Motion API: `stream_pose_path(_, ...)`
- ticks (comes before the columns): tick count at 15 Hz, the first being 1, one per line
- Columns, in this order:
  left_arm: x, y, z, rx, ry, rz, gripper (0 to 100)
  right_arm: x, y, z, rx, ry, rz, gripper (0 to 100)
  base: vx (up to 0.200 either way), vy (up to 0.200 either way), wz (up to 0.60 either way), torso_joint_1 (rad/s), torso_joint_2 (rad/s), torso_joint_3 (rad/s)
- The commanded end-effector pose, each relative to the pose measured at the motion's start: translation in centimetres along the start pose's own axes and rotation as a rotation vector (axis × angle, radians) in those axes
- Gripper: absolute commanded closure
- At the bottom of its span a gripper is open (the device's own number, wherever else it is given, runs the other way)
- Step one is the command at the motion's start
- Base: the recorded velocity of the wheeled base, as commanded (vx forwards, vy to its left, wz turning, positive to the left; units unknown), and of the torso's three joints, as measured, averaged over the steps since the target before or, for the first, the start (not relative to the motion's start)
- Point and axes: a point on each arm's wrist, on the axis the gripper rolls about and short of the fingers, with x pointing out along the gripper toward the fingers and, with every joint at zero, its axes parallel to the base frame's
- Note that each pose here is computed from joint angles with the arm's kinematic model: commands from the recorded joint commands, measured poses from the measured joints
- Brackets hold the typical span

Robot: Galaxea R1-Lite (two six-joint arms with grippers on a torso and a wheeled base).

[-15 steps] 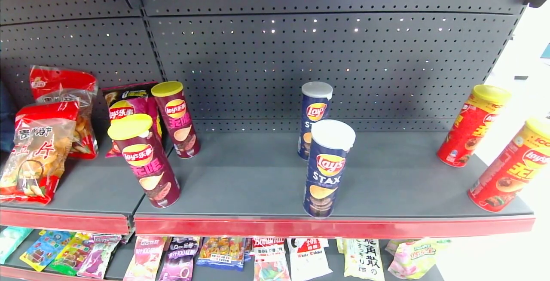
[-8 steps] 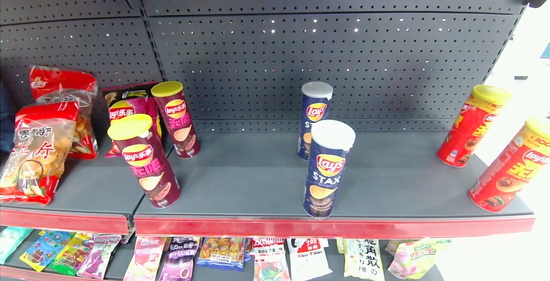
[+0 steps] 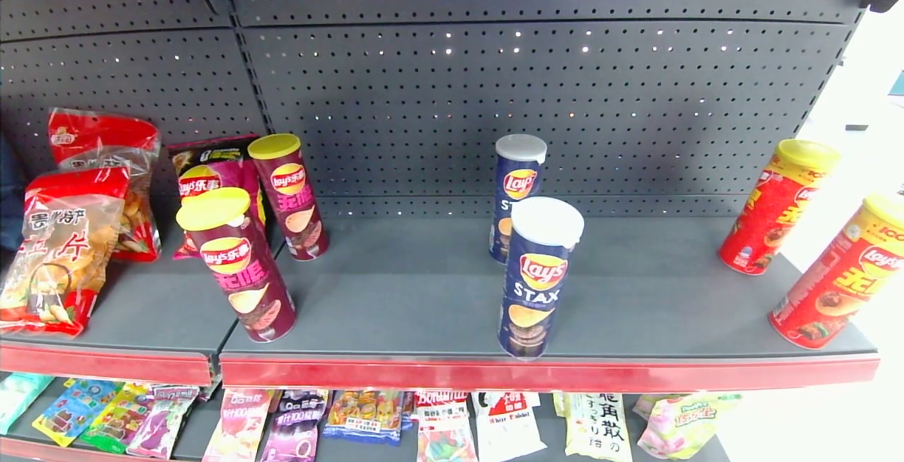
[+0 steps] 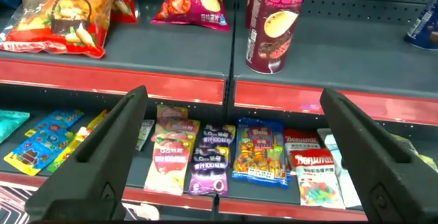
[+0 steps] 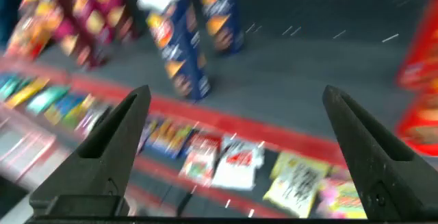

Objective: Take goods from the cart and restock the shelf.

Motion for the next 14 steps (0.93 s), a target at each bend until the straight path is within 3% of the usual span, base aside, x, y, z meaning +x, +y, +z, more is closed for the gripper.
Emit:
stream_pose_path(1, 0.0, 0.0, 0.0, 0.0, -0.002, 0.0, 0, 5.8, -0.7, 0.8, 0.036, 0.257, 0.082, 0, 0.0, 0.0, 0.0, 0.0, 0.0, 0.0)
stream_pose_path(5, 0.0, 0.0, 0.0, 0.0, -0.002, 0.0, 0, 14.0, -2.3, 1.2, 0.025, 0.485, -0.02, 0, 0.0, 0.0, 0.0, 0.0, 0.0, 0.0)
stream_pose_path(9, 0.0, 0.0, 0.0, 0.0, -0.002, 0.0, 0, 17.9, -3.2, -1.0, -0.075, 0.65, -0.09, 0, 0.0, 0.0, 0.0, 0.0, 0.0, 0.0)
stream_pose_path(14, 0.0, 0.0, 0.0, 0.0, -0.002, 0.0, 0, 21.7, -2.2, -1.9, -0.133, 0.679, -0.085, 0, 0.0, 0.0, 0.0, 0.0, 0.0, 0.0)
